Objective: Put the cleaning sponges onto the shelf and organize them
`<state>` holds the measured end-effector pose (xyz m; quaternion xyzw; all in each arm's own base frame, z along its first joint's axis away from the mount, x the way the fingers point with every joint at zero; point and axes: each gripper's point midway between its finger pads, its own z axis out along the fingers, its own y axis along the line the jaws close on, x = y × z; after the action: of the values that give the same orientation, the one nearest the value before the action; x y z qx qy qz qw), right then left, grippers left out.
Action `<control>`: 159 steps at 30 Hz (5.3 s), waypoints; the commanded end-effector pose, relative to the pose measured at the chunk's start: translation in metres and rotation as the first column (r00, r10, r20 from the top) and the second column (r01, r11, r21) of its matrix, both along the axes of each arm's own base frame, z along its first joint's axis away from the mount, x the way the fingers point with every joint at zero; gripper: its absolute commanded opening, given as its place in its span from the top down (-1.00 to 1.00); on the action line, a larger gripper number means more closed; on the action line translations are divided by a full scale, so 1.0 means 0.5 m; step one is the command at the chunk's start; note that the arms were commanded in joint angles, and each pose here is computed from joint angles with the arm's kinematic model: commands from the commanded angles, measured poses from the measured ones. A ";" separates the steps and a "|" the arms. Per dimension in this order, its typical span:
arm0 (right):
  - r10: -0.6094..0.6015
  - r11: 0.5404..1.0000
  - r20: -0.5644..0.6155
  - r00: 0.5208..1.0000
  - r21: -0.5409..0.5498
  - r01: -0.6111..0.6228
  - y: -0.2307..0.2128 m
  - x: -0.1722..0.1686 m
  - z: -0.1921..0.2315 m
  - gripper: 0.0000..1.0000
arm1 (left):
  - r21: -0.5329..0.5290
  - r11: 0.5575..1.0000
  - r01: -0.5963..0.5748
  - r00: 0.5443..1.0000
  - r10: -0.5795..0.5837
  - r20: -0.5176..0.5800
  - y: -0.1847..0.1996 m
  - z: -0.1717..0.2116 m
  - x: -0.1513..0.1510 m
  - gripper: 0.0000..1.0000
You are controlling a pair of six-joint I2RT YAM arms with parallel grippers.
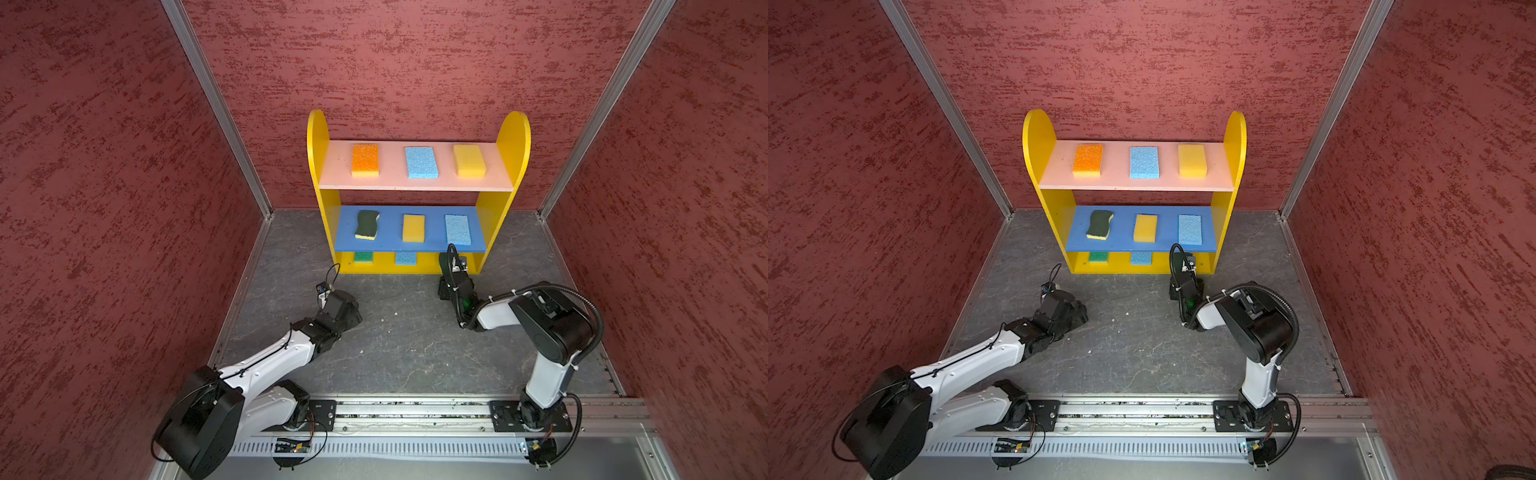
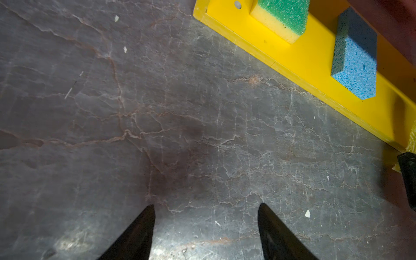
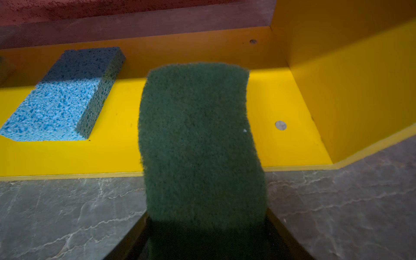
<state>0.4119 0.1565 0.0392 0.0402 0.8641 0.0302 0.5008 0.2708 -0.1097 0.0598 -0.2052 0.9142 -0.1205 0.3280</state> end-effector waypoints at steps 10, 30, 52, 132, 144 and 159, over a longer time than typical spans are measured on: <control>-0.039 0.999 0.110 0.993 -0.018 0.041 -0.019 0.053 0.042 -0.30 | -0.008 1.000 0.015 1.000 -0.015 0.019 -0.022 0.007 0.035 -0.45; -0.072 0.997 0.048 0.996 -0.017 0.073 -0.031 0.077 0.004 -0.38 | 0.008 1.000 0.024 1.000 -0.024 0.012 -0.025 -0.002 0.040 -0.45; -0.081 0.997 0.052 0.995 -0.005 0.081 -0.038 0.077 0.008 -0.62 | 0.020 0.999 0.037 0.999 -0.037 -0.004 -0.036 -0.009 0.046 -0.44; 0.025 0.844 0.019 0.999 0.535 -0.032 0.012 -0.178 0.082 -0.52 | 0.006 0.998 0.069 0.997 -0.069 0.024 -0.021 0.036 -0.037 -0.45; 0.033 0.756 0.050 0.998 0.652 -0.058 0.028 -0.185 0.099 0.41 | 0.007 0.998 0.061 0.998 -0.061 0.013 -0.017 0.022 -0.043 -0.45; 0.040 0.571 0.081 0.996 0.816 -0.089 0.038 -0.191 0.094 1.00 | 0.014 0.998 0.056 0.998 -0.056 0.006 -0.015 0.013 -0.042 -0.45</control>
<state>0.3140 0.1703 0.0635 0.2285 0.7782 0.3899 0.4361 0.2487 -0.1188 0.0685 -0.1738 0.9208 -0.1293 0.3244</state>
